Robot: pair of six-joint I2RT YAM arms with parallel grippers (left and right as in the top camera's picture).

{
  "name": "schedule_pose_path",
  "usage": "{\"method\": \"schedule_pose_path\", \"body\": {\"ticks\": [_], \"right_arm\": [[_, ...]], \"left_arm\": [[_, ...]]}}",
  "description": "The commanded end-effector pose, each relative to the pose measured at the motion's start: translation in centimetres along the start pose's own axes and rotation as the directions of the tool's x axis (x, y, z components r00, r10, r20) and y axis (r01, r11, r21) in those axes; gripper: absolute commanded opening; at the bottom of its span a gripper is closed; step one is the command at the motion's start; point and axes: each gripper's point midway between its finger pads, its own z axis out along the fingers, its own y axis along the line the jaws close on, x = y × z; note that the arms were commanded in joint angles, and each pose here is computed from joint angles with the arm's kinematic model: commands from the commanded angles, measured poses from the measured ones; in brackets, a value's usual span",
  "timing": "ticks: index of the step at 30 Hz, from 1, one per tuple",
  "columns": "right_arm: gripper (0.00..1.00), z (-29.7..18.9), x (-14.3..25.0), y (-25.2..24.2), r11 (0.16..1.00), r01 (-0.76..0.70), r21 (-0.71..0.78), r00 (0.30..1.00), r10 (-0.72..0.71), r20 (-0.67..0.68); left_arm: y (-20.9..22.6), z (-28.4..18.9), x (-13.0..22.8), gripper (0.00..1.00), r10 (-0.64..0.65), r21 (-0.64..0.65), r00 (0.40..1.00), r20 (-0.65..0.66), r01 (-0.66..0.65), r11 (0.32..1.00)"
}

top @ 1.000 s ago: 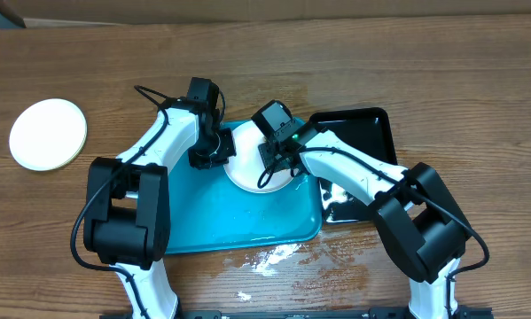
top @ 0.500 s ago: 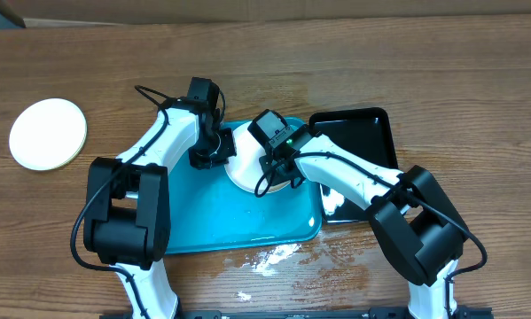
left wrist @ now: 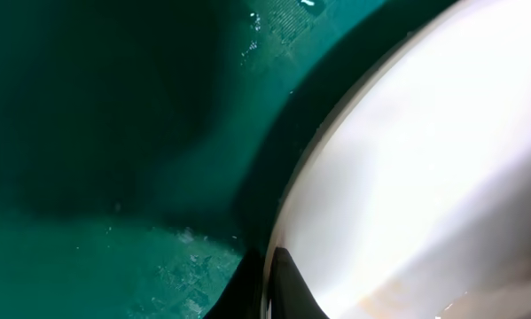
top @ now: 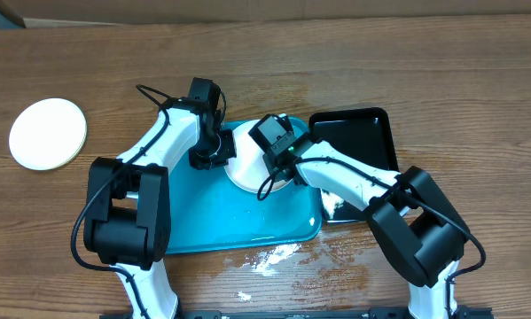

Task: Clean dirty plates on tray and stack at the side
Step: 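Scrub the white plate with the sponge while the left gripper holds its rim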

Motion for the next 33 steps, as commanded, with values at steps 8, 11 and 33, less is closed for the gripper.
{"method": "schedule_pose_path", "body": {"ticks": [8,11,33], "right_arm": [[0.04,2.0,-0.5,-0.9,0.99,0.08,-0.119,0.995,-0.073,0.065],[0.04,2.3,-1.0,-0.8,0.981,0.079,-0.178,0.994,-0.063,0.091],[0.04,4.0,-4.0,0.8,0.921,0.143,-0.361,0.97,-0.057,0.238]], "left_arm": [[1.7,0.0,-0.3,0.04,0.106,-0.101,0.994,0.012,-0.104,0.989],[1.8,0.0,-0.3,0.04,0.112,-0.101,0.994,0.011,-0.11,0.989],[1.7,0.0,-0.3,0.04,0.126,-0.101,0.992,0.01,-0.124,0.987]]}}
